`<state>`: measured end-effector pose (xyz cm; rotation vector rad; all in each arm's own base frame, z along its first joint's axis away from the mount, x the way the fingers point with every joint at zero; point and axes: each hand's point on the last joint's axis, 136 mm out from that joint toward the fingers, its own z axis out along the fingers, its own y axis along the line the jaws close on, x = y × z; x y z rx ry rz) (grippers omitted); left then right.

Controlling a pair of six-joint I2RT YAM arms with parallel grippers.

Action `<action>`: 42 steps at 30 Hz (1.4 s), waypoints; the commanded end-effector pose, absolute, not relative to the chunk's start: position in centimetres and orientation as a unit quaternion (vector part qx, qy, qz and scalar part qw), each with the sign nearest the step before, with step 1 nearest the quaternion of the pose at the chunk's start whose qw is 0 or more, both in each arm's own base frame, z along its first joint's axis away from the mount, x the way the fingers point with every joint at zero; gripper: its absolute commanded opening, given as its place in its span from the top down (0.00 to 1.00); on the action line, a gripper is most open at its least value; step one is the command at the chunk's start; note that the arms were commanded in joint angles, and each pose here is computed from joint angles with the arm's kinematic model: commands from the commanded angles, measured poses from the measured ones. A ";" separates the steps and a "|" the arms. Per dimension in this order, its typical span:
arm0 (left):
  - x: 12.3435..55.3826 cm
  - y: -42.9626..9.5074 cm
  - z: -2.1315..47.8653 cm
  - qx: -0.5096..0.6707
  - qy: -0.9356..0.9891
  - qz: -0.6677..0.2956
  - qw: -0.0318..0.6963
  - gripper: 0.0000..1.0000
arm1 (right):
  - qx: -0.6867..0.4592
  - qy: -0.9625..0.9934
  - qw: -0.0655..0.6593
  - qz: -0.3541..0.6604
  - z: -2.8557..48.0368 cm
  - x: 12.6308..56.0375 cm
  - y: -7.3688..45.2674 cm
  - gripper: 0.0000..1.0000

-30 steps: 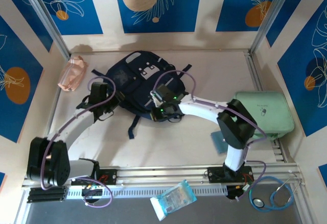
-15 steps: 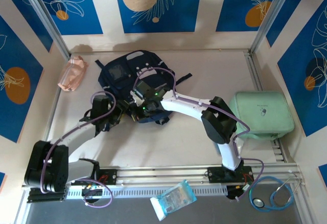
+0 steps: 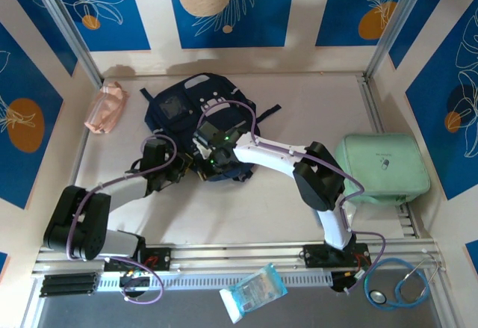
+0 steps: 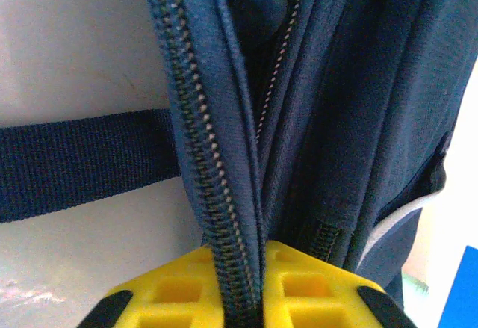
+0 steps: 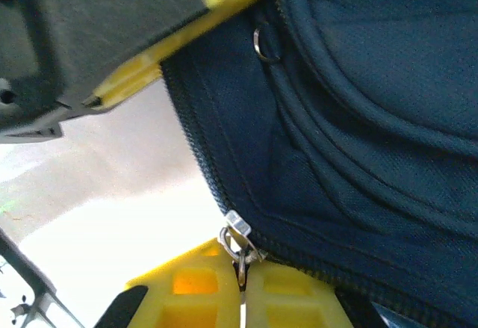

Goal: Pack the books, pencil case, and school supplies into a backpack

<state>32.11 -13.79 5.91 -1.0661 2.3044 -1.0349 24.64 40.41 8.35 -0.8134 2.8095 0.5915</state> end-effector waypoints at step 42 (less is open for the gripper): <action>36.0 -15.7 7.4 -0.267 0.876 -0.348 0.201 0.98 | -0.154 0.983 0.039 0.097 6.8 23.9 23.6 1.00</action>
